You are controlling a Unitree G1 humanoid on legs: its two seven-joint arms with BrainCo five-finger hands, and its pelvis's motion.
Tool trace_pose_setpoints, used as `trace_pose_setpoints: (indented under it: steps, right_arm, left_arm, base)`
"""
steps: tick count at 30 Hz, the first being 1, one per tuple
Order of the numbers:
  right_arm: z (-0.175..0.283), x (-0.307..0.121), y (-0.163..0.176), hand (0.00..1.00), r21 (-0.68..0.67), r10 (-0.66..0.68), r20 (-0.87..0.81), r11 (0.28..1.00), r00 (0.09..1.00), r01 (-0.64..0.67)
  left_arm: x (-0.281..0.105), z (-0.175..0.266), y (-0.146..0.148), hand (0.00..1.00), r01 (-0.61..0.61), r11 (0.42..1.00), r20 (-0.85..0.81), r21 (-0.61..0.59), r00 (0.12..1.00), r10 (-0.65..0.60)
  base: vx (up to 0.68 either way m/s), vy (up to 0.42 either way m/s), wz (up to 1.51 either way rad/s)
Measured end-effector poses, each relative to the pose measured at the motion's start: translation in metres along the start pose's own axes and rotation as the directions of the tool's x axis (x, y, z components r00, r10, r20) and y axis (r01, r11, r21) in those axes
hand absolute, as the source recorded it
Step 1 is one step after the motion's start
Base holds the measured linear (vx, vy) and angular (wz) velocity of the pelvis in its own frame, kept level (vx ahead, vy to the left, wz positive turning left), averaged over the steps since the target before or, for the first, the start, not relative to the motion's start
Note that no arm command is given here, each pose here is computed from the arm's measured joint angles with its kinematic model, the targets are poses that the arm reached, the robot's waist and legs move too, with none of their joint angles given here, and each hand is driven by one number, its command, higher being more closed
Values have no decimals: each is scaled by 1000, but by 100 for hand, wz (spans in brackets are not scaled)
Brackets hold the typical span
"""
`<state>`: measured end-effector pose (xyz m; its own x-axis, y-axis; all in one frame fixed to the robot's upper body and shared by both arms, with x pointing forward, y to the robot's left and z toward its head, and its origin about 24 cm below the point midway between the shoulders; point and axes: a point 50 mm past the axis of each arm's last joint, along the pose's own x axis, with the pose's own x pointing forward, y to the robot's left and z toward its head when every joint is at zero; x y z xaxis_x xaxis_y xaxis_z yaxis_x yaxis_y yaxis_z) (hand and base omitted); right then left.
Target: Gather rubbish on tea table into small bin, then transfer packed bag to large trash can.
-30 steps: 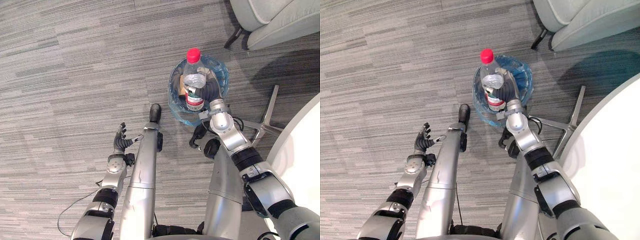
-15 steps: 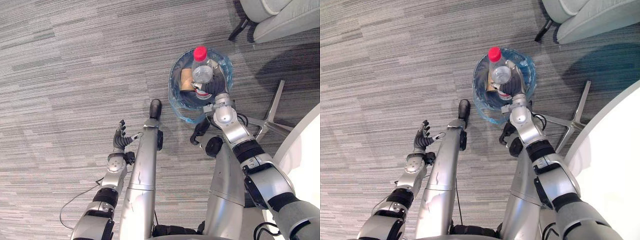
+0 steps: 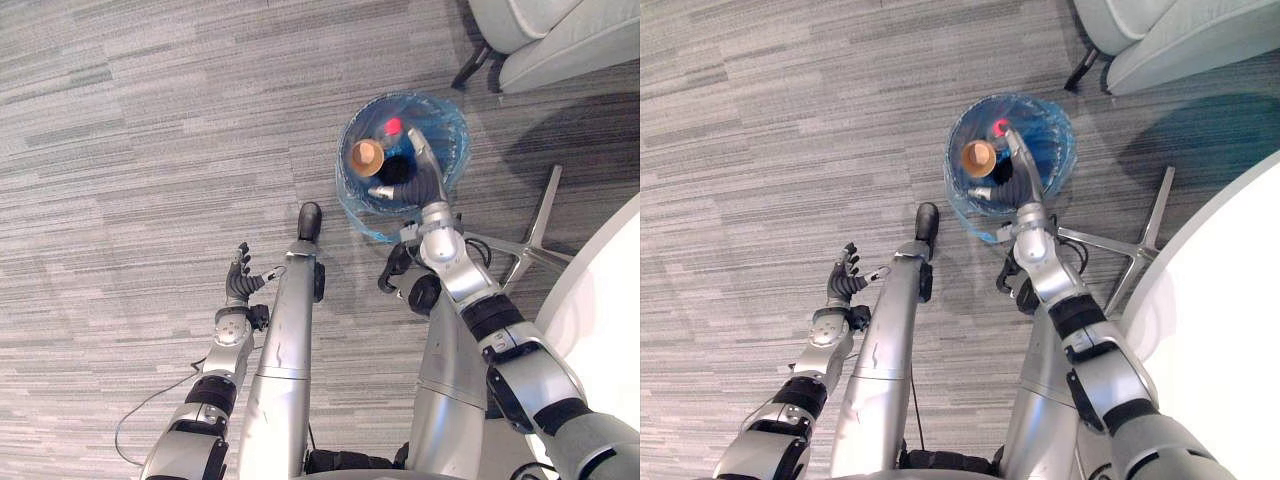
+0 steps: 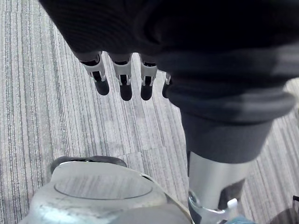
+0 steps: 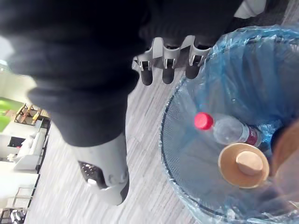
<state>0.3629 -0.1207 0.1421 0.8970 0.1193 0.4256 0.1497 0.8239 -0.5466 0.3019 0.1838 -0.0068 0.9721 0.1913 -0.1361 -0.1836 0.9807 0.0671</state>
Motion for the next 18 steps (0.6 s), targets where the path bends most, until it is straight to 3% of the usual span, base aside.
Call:
trace_pose_setpoints:
  steps: [11,18]
  right_arm:
    - [3,-24,33,0,-219,198,82,960,977,-176]
    - [-24,-32,46,0,-393,287,-32,877,957,-276]
  left_arm:
    - [-1,-2,9,0,-23,1000,-9,12,1000,23]
    - [0,-1,11,0,-40,999,6,22,999,40]
  base:
    - [-9,3,0]
    - [-11,5,3]
